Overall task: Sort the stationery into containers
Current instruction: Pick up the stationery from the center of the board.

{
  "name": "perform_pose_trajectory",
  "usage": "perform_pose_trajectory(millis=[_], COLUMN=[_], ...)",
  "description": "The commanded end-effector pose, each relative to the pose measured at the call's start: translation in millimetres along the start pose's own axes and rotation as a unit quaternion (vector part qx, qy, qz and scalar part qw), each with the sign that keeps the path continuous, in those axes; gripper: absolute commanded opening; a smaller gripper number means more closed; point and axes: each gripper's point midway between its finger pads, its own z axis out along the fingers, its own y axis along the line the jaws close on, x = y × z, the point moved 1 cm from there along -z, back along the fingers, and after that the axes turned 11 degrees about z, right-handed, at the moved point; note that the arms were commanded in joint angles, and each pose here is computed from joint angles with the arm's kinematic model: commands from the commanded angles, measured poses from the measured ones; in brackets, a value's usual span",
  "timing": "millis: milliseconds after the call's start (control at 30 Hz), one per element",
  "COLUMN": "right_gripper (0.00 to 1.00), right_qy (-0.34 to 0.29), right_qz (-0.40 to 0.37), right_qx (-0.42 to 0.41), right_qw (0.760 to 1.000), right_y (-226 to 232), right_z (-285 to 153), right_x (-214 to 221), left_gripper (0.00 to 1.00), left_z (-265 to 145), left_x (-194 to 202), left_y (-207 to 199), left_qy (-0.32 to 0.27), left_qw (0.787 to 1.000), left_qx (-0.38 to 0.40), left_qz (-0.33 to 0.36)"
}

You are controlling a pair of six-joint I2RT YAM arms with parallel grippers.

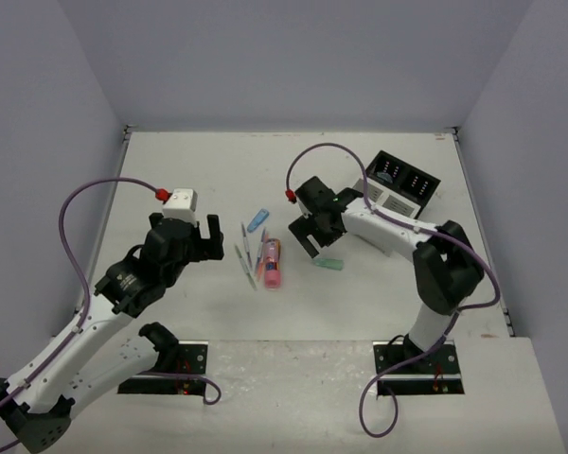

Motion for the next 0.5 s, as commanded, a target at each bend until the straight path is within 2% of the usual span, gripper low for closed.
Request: perform_pose_trajectory(millis=[0, 300, 400, 467], right_gripper=[0.93, 0.88, 0.72, 0.53], right_qy=[0.087, 0.158, 0.176, 0.173], right_qz=[-0.04, -0.056, -0.058, -0.058], right_qx=[0.002, -0.012, -0.036, -0.045], right_qw=[0.995, 0.986, 0.982, 0.982], right_y=[-4.3, 5.5, 13.4, 16.3], right_z=[22.8, 62.0, 65.1, 64.5], right_x=[38.2, 60.7, 66.6, 64.7], left_gripper=[1.0, 1.0, 1.0, 1.0], left_z=[-0.7, -3.2, -3.2, -3.1], left_x=[-7.9, -9.9, -9.9, -9.6], left_y=[1.4, 1.6, 1.1, 1.4], left_qy=[-0.021, -0.028, -0.028, -0.027], left_qw=[1.0, 1.0, 1.0, 1.0], left_qx=[-0.002, 0.001, 0.002, 0.002], left_qz=[-0.002, -0.005, -0.004, -0.004])
